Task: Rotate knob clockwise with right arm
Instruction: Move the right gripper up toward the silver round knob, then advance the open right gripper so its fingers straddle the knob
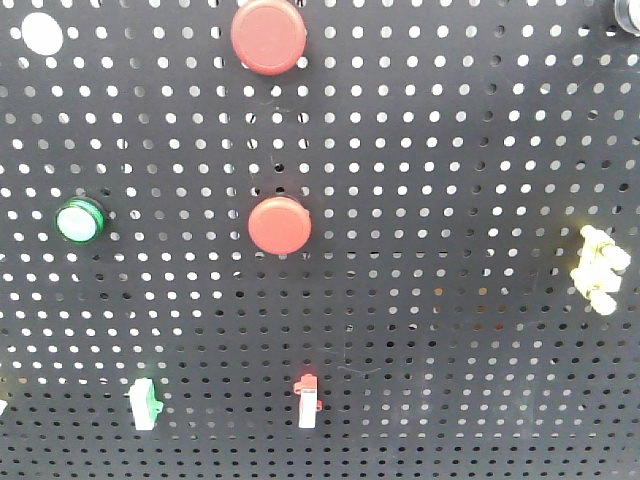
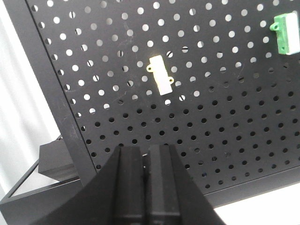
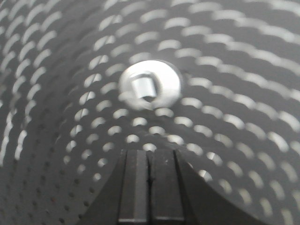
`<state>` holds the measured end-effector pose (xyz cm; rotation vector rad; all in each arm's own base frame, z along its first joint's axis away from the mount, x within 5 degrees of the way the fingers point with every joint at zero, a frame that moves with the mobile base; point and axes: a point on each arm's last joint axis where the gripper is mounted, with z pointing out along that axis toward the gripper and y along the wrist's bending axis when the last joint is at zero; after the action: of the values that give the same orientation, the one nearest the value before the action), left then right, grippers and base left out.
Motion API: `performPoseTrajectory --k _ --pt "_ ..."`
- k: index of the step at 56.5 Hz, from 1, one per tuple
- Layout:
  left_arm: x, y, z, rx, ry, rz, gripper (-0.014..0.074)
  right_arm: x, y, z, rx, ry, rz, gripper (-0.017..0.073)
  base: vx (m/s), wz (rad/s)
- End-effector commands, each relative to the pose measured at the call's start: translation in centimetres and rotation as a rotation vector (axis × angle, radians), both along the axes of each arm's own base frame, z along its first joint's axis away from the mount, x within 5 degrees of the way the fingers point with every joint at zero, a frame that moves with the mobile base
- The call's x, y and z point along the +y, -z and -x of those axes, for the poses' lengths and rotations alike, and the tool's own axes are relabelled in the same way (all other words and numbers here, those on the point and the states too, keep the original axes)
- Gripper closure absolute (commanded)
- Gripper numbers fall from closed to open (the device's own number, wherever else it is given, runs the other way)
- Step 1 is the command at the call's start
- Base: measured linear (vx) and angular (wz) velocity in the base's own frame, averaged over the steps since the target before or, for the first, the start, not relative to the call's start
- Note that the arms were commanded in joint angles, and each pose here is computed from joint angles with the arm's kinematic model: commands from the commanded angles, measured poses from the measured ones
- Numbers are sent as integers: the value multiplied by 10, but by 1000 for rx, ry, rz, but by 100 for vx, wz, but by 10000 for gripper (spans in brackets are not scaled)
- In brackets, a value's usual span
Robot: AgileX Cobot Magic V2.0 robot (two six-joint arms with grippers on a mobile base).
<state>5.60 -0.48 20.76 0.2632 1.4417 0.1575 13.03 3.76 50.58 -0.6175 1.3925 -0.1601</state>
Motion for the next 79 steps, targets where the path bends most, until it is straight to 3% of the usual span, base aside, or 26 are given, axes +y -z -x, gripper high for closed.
performPoseTrajectory --k 1,10,21,51,61,66,70,79 --pt "-1 3 1 -59 13 14 600 -1 -18 4 -146 5 51 456 0 0" --pt "-1 3 1 -59 13 14 600 3 -17 -6 -170 0 99 342 0 0" --pt "-1 3 1 -59 13 14 600 2 -22 -14 -230 31 80 252 0 0" --pt "-1 3 1 -59 13 14 600 4 -19 -40 -246 65 62 258 0 0" --pt "-1 3 1 -59 13 14 600 4 -18 -41 -242 62 55 365 0 0" --pt "-1 3 1 -59 13 14 600 5 -18 -41 -232 47 9 480 0 0" --pt "-1 3 1 -59 13 14 600 6 -19 -40 -213 21 -70 570 0 0" --pt "-1 3 1 -59 13 14 600 9 -20 -40 -157 -53 -289 568 0 0"
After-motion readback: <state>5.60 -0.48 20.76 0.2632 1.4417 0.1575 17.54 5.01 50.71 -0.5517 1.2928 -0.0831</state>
